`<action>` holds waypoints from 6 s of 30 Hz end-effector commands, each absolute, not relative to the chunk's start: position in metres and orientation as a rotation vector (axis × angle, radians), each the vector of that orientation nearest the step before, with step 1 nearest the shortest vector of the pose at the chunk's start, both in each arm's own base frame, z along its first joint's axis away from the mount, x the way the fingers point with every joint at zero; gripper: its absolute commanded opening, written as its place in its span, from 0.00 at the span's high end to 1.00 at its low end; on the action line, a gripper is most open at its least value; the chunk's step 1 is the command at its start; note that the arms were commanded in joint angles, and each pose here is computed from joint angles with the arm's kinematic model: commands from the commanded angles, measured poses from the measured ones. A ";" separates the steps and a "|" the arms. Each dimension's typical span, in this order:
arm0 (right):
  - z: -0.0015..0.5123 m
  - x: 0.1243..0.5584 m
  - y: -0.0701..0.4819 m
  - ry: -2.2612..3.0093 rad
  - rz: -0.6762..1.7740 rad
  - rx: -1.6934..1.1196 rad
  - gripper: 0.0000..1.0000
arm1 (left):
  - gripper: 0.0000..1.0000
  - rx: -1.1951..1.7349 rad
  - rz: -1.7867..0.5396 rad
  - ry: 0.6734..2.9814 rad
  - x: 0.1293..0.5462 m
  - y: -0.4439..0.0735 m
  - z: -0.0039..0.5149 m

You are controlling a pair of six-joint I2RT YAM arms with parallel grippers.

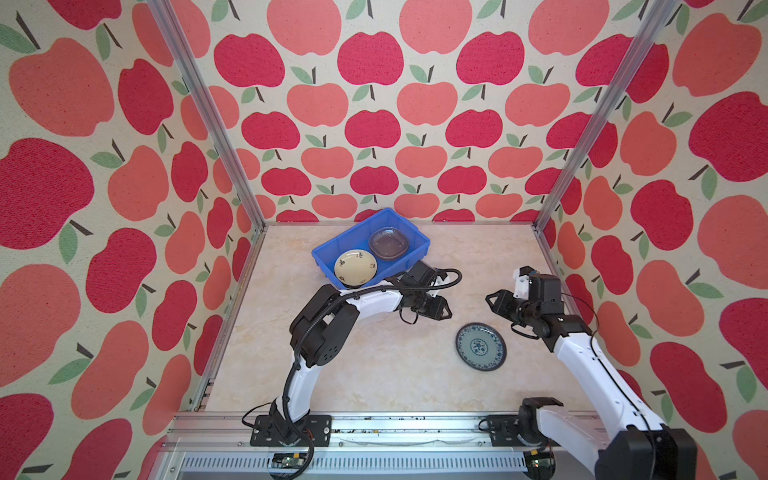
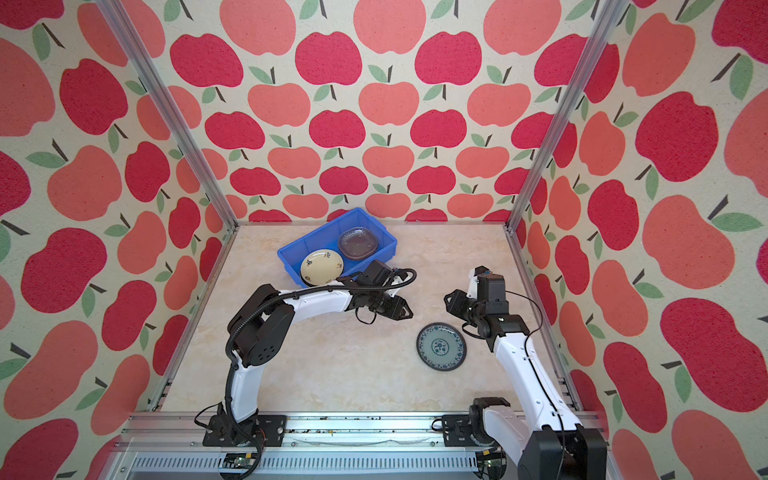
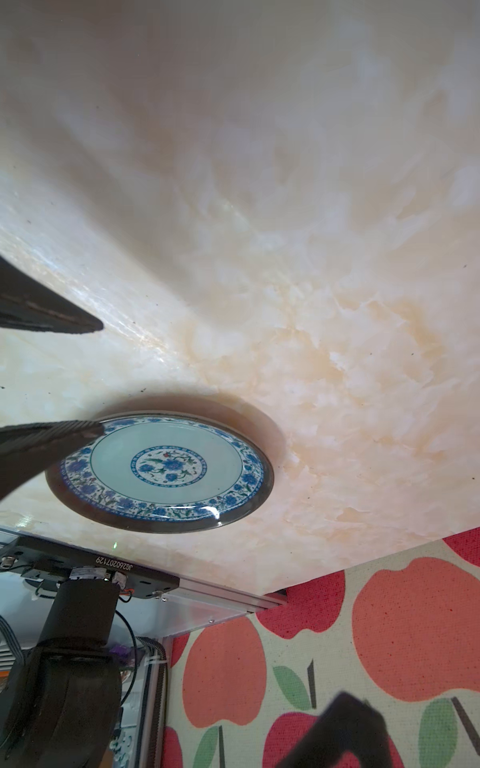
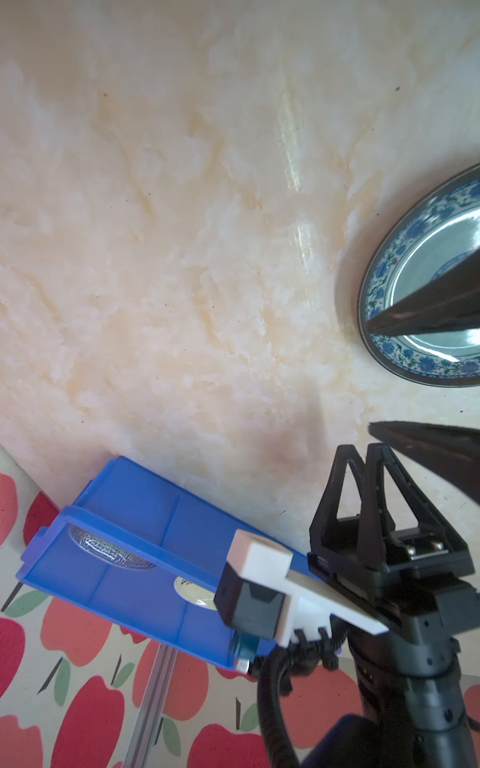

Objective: Place the plates into the plastic bin on the countertop
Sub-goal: 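Move both grippers away from the bin toward the blue-and-white plate, then grasp the blue-and-white plate edge with the left gripper while the right approaches, then lift the plate upright with the left gripper and grasp it with the right gripper, then carry the plate over the bin with the right gripper while the left releases, then lower the blue-and-white plate onto the cream plate in the bin with the right gripper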

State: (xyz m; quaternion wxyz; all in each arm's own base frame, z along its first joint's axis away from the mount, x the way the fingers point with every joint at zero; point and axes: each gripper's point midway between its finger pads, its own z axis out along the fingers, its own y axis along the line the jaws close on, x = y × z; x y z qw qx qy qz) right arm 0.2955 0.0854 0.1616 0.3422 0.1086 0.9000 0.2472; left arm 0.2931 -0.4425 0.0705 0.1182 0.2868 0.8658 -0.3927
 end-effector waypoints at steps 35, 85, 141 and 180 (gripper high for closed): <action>0.140 0.292 0.083 2.329 0.713 0.346 0.63 | 0.86 1.072 -1.295 2.697 0.250 -0.482 0.013; 0.194 0.371 0.223 2.217 1.081 -0.082 0.57 | 1.00 0.239 -1.200 2.340 0.405 -0.295 0.198; 0.107 0.474 0.470 2.472 1.113 -0.521 1.00 | 0.01 -0.079 -0.693 2.215 0.369 -0.155 0.202; 0.142 0.482 0.473 2.356 0.872 -0.605 0.79 | 0.01 -0.108 -0.722 2.249 0.394 -0.150 0.190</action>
